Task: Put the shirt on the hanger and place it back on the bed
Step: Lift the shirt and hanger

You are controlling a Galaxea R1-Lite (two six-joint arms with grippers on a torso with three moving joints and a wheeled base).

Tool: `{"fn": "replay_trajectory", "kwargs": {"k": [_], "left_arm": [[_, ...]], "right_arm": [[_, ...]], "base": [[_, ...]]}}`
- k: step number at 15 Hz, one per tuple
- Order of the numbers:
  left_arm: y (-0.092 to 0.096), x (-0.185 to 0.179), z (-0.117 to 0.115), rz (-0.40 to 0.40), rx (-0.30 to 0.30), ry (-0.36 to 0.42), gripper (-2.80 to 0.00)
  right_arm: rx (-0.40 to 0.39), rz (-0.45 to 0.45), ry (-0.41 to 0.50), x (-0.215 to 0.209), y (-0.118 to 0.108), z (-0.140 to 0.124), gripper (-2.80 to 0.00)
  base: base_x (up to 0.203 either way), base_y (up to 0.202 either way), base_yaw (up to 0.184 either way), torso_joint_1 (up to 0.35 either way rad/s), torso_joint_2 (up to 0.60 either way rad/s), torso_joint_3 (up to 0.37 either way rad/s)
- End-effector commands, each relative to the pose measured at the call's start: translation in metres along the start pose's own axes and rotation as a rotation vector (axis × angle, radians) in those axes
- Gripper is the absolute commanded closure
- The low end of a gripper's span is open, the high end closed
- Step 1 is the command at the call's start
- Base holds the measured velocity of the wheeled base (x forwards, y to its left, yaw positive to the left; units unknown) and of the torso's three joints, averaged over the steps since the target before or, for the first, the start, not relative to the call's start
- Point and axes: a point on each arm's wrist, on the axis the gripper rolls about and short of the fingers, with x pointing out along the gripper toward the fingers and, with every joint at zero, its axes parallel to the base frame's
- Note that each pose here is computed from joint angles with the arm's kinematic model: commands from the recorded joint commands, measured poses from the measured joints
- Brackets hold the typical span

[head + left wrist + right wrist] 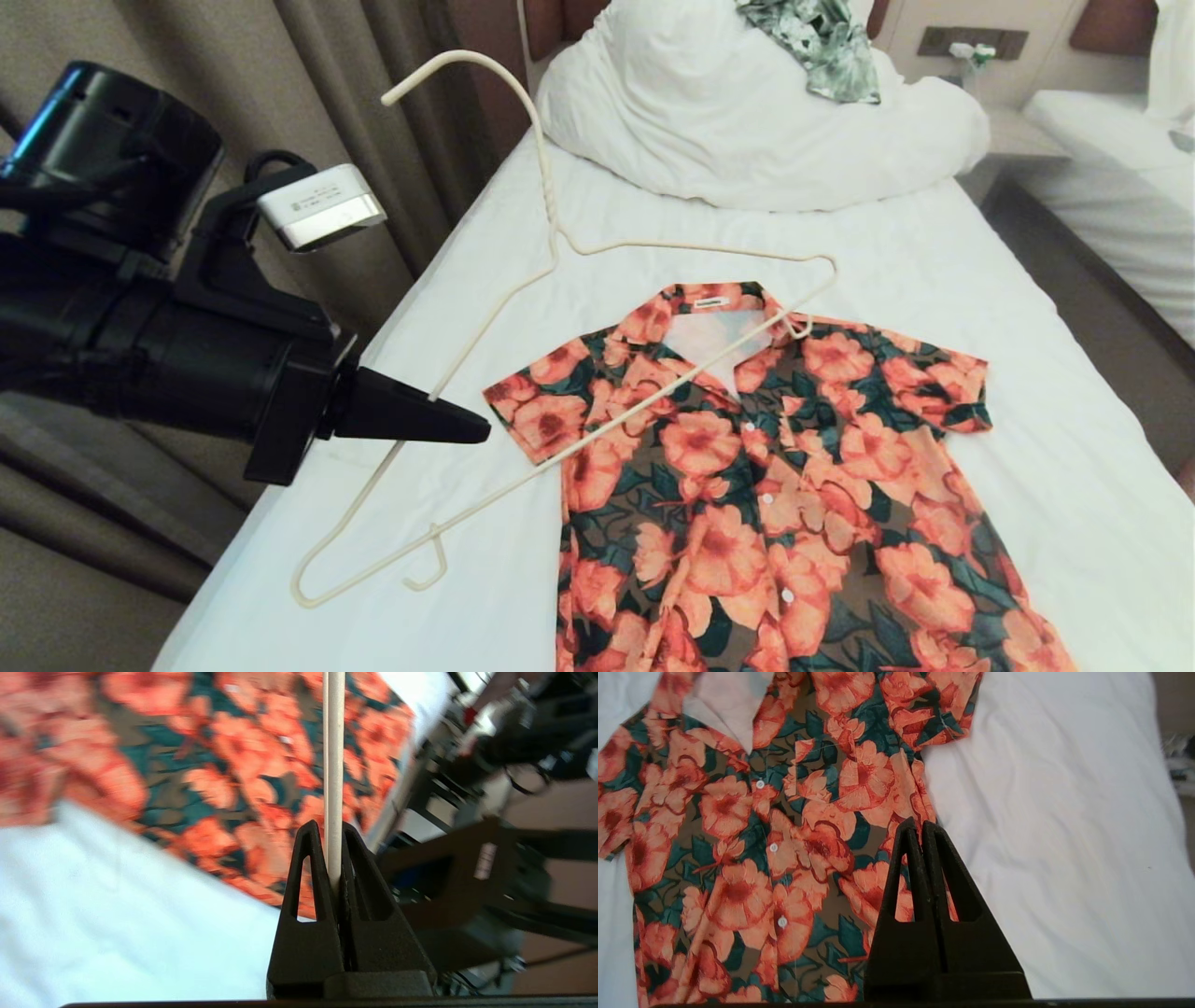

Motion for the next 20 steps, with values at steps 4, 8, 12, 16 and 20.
{"fn": "replay_trajectory", "kwargs": {"k": [4, 8, 12, 16, 20], "left_arm": [[0.018, -0.004, -0.005, 0.052, 0.012, -0.001, 0.0], [0.03, -0.004, -0.008, 0.078, 0.023, 0.011, 0.0], [0.034, -0.01, -0.01, 0.106, 0.026, 0.001, 0.0], [0.035, -0.014, -0.011, 0.119, 0.03, -0.003, 0.0], [0.035, -0.019, -0.015, 0.136, 0.061, -0.005, 0.0]], "right_arm": [[0.015, -0.032, 0.2, 0.106, 0.011, 0.03, 0.0], [0.036, 0.003, 0.254, 0.173, 0.034, 0.044, 0.0], [0.061, 0.067, 0.296, 0.231, 0.074, 0.043, 0.0], [0.056, 0.099, 0.337, 0.278, 0.108, 0.029, 0.0], [0.068, 0.077, 0.331, 0.334, 0.132, 0.009, -2.8]], "base": [[0.0, 0.0, 0.0, 0.0, 0.0, 0.0], [0.0, 0.0, 0.0, 0.0, 0.0, 0.0], [0.0, 0.0, 0.0, 0.0, 0.0, 0.0], [0.0, 0.0, 0.0, 0.0, 0.0, 0.0], [0.0, 0.0, 0.0, 0.0, 0.0, 0.0]]}}
